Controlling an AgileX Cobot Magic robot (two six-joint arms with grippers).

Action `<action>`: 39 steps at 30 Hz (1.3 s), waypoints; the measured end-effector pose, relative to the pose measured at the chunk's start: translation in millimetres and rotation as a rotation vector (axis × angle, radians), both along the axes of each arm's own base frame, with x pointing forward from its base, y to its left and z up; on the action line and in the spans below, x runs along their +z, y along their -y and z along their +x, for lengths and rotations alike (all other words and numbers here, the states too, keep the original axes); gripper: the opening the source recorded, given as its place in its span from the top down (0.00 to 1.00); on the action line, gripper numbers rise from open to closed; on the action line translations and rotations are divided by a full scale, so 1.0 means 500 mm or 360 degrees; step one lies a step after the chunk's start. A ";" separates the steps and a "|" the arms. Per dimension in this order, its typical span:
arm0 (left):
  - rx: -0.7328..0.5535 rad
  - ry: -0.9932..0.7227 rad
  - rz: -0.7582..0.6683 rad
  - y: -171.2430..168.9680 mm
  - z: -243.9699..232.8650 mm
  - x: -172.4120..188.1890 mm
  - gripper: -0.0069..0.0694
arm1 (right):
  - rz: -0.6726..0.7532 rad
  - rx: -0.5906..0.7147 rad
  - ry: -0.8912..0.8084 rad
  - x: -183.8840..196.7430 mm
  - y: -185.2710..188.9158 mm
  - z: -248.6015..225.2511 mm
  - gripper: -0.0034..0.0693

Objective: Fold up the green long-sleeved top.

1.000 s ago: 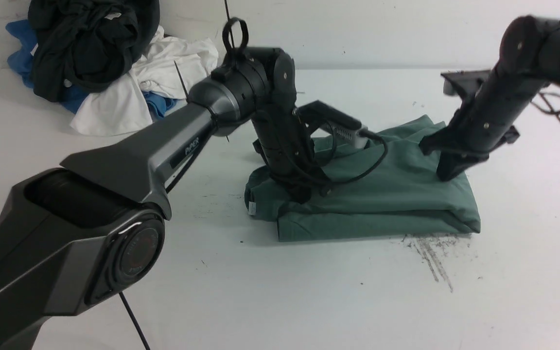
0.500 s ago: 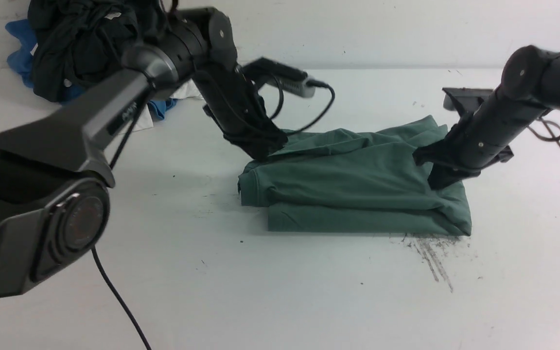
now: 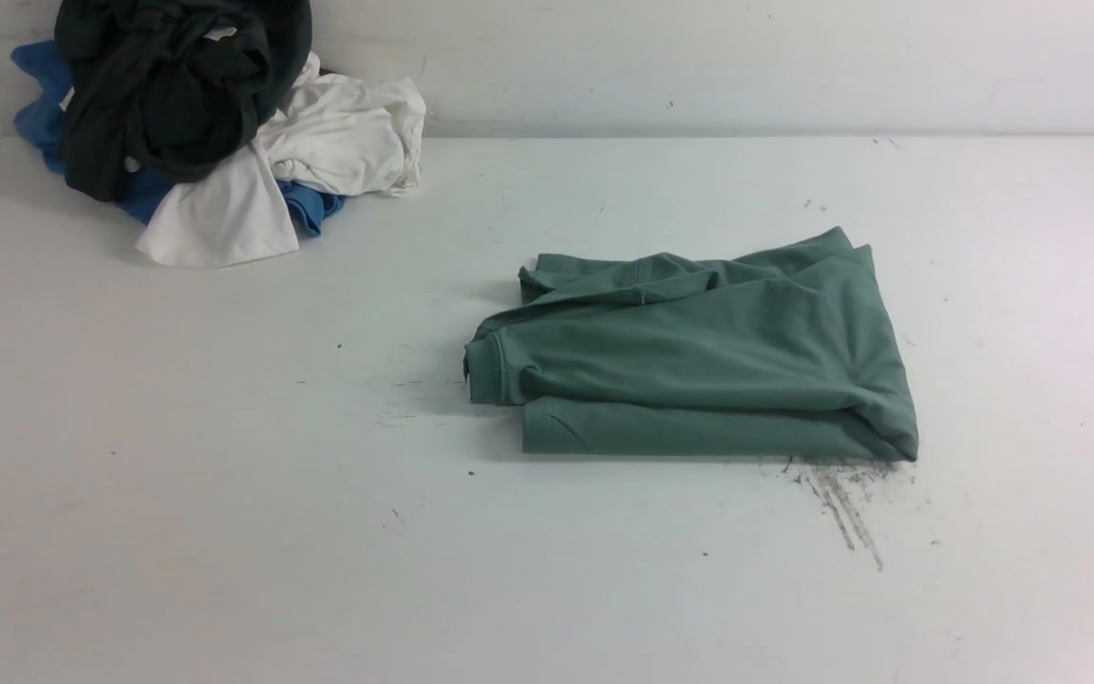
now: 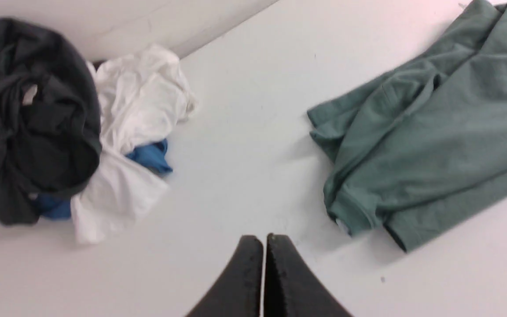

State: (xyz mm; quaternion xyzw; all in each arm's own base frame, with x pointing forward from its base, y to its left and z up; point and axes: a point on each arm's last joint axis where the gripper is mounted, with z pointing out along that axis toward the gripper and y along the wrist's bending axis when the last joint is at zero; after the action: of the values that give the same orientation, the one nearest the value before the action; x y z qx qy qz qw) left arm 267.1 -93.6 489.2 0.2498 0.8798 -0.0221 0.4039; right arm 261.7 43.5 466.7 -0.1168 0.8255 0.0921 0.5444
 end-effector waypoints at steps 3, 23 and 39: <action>0.0048 0.0026 -0.0063 -0.037 -0.105 -0.017 0.92 | 0.0069 -0.0024 0.0195 0.018 0.010 -0.099 0.97; 0.0322 0.0693 -0.0371 -0.214 -0.530 -0.305 0.92 | 0.0203 -0.0061 0.0719 -0.031 0.045 -0.409 0.97; 0.0377 0.0806 -0.0244 -0.239 -0.560 -0.344 0.92 | 0.0163 0.0023 0.0387 -0.071 0.035 -0.412 0.97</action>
State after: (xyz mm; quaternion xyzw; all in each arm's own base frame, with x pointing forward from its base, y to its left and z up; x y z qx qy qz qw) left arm -13.0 26.1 317.3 0.1117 0.7696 0.0218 0.6283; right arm 55.5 26.1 431.3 -0.1051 0.7469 0.1231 0.6449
